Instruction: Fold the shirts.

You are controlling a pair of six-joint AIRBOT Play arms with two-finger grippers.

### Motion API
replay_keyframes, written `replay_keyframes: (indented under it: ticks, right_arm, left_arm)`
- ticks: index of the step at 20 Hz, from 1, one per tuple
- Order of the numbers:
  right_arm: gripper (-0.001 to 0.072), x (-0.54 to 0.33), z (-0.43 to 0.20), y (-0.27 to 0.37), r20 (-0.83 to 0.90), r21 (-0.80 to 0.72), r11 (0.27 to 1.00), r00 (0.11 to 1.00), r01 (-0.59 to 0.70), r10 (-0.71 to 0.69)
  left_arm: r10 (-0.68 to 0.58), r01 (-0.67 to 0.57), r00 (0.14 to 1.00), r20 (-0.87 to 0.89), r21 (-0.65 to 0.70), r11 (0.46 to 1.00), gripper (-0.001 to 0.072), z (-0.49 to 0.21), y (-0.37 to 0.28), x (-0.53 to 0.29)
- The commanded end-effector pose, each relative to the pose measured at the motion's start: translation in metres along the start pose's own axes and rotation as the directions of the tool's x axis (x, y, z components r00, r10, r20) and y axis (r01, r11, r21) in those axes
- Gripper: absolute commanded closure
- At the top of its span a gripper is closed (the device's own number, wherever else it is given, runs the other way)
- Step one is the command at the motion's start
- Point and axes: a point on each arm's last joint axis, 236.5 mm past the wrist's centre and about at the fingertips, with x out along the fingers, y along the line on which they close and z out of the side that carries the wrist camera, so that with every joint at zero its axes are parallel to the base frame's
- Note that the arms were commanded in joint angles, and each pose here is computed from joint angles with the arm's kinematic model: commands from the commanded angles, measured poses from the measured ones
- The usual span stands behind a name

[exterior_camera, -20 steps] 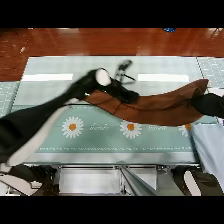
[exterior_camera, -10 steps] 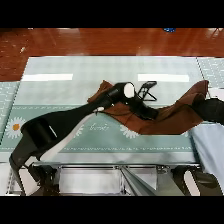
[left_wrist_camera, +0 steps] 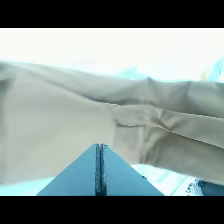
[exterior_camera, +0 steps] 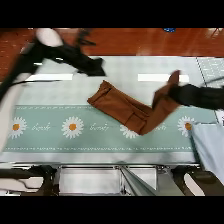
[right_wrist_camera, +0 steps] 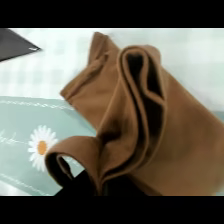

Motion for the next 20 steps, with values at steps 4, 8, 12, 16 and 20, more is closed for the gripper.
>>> replay_keyframes:
  ticks: [4, 8, 12, 16, 20]
  right_arm:
    - [0.0681, 0.167, 0.011, 0.033, -0.135, 0.038, 0.992, 0.983, -0.122, 0.126]
    - [0.0681, 0.254, 0.003, 0.035, -0.245, 0.069, 0.988, 0.958, -0.135, 0.148]
    - [0.0681, 0.3, 0.004, 0.035, -0.28, 0.137, 0.977, 0.94, -0.161, 0.194]
    - [0.0292, 0.312, 0.0, 0.034, -0.288, 0.181, 0.969, 0.933, -0.17, 0.217]
    - [0.0306, 0.266, -0.004, 0.037, -0.399, 0.167, 0.963, 0.878, -0.213, 0.264]
  left_arm:
    - [0.164, -0.155, 0.928, 0.336, -0.054, 0.987, 0.0689, -0.061, 0.028, -0.137]
    - [0.197, -0.165, 0.92, 0.34, -0.119, 0.979, 0.0689, -0.131, 0.042, -0.125]
    - [0.197, -0.15, 0.94, 0.278, -0.181, 0.972, 0.0689, -0.165, 0.055, -0.101]
    - [0.21, -0.156, 0.932, 0.294, -0.196, 0.968, 0.0689, -0.161, 0.063, -0.098]
    - [0.253, -0.179, 0.885, 0.39, -0.216, 0.96, 0.0689, -0.136, 0.076, -0.11]
